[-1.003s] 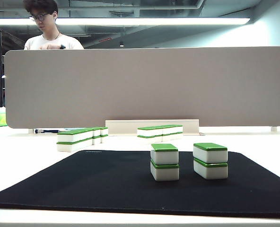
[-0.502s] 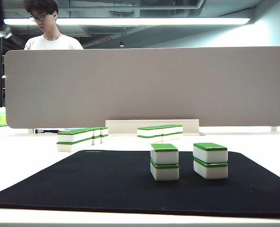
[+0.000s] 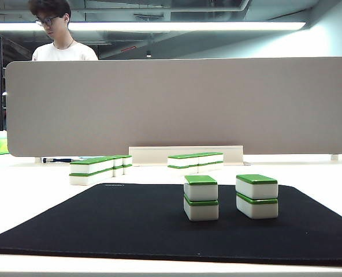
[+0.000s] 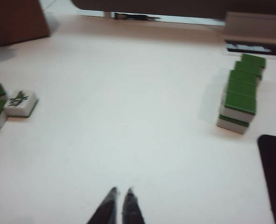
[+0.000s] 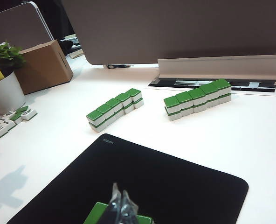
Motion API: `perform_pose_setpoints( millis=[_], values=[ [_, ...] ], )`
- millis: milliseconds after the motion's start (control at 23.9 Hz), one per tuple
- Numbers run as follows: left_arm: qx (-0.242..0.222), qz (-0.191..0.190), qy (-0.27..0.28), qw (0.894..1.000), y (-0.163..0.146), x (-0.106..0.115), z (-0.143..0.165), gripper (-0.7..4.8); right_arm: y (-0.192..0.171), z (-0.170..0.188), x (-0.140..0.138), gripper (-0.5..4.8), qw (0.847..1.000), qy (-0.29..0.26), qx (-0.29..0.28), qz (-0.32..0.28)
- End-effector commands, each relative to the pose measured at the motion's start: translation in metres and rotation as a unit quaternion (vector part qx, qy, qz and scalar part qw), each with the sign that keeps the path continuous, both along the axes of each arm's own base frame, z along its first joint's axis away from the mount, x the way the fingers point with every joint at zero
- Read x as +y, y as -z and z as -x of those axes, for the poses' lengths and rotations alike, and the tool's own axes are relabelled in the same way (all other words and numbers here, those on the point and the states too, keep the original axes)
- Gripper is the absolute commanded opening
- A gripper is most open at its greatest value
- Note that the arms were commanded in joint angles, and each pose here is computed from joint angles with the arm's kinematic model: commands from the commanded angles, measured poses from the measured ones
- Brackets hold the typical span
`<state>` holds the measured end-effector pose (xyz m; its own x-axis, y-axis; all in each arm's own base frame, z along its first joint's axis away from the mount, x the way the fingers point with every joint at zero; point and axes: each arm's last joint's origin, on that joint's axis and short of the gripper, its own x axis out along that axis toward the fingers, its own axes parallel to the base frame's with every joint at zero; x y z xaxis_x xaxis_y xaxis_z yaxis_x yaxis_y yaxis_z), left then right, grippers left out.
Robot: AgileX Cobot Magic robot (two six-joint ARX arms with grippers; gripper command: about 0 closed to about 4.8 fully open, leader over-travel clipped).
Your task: Take a mahjong tile from the mahjong wall and then place it on the table close to you.
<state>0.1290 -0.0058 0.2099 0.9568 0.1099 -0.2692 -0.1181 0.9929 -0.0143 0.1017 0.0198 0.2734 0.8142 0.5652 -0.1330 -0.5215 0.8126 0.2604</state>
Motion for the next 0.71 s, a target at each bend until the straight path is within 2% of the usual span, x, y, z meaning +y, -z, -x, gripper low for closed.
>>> perform_pose_setpoints(
  millis=[42,502,711],
  values=[
    [-0.012,0.009,-0.019,1.0,0.01,0.004,0.006,0.18,-0.003,0.0,0.0,-0.01,1.0,0.0,-0.008,0.001],
    [-0.032,0.009,-0.043,0.999,0.054,0.01,0.023,0.18,-0.003,0.0,0.0,-0.01,1.0,0.0,-0.008,0.001],
    [-0.015,0.009,-0.044,0.999,0.067,0.011,0.026,0.18,-0.003,0.0,0.0,-0.01,1.0,0.0,-0.008,0.001]
  ],
)
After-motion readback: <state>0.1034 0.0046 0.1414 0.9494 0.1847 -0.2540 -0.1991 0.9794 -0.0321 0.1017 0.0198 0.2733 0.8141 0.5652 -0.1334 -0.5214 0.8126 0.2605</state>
